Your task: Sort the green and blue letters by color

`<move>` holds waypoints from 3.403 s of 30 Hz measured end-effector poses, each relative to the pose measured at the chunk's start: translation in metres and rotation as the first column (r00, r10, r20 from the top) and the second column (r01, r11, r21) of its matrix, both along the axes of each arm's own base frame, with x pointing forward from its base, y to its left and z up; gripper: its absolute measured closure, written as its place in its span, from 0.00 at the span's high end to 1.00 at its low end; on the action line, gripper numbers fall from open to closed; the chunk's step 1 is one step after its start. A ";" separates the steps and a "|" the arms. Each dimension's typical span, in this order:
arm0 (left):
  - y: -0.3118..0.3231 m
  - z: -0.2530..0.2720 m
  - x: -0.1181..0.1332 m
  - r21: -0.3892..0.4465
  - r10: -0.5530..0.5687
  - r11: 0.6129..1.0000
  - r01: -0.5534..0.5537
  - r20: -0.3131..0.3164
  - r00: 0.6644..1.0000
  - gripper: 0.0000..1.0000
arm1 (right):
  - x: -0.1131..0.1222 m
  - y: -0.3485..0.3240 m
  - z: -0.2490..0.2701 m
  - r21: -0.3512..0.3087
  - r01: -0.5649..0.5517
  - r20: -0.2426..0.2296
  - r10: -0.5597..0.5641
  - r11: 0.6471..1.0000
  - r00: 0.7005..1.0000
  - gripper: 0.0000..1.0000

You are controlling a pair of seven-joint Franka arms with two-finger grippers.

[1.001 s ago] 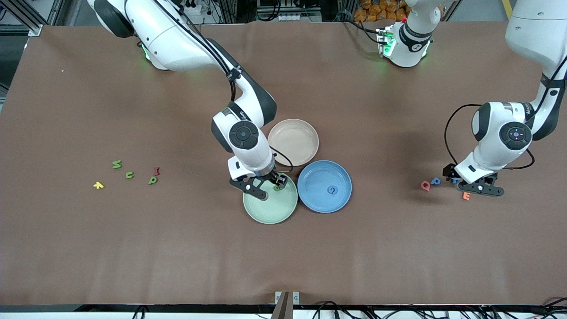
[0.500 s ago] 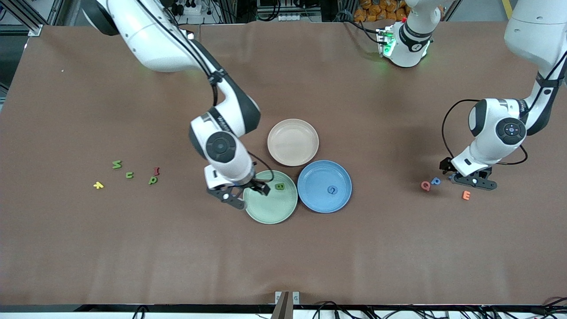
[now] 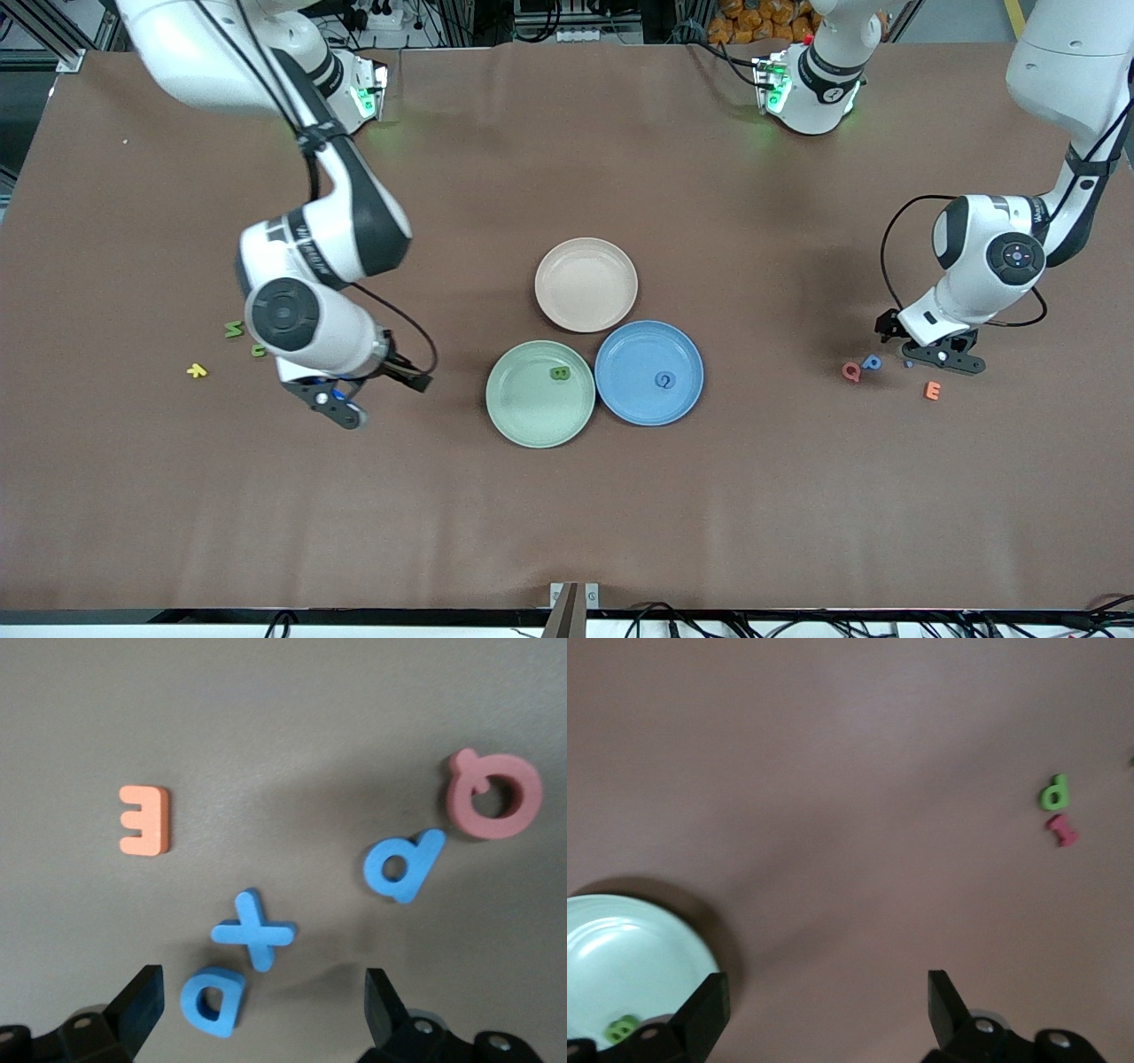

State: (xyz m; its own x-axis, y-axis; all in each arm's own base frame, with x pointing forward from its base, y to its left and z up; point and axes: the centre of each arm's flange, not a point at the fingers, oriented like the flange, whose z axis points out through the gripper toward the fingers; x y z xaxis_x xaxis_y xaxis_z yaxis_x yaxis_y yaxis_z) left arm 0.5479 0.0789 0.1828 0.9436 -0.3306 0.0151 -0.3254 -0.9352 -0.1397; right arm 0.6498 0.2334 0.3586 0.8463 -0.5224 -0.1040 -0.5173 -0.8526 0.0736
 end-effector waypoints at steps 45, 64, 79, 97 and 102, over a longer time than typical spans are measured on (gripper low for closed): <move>0.031 -0.014 -0.005 0.004 -0.024 1.000 0.024 0.004 1.000 1.00 | -0.096 -0.164 -0.104 0.034 -0.177 0.142 0.171 0.984 0.975 0.81; 0.039 -0.014 -0.010 0.002 -0.004 1.000 0.004 -0.001 1.000 1.00 | -0.091 -0.193 -0.144 0.033 -0.251 0.166 0.242 0.968 0.956 0.78; 0.038 -0.013 -0.011 -0.015 0.026 1.000 -0.026 0.001 1.000 0.62 | -0.091 -0.215 -0.169 0.019 -0.318 0.165 0.311 0.948 0.936 0.67; 0.040 -0.009 -0.011 -0.012 0.028 1.000 -0.028 0.008 1.000 0.35 | -0.089 -0.217 -0.178 0.017 -0.341 0.170 0.334 0.940 0.927 0.57; 0.039 -0.009 -0.011 -0.012 0.027 1.000 -0.027 0.009 1.000 0.35 | -0.089 -0.217 -0.179 0.017 -0.342 0.169 0.335 0.939 0.927 0.55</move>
State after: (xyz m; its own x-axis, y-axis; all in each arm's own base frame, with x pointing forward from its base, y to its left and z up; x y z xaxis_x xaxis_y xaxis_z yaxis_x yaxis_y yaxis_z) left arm 0.5373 0.1178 0.1741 0.9519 -0.3051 0.0270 -0.2992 -0.9451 -0.1315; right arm 0.5608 0.0164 0.1794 0.9793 -0.1999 0.0320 -0.1990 -0.9796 -0.0293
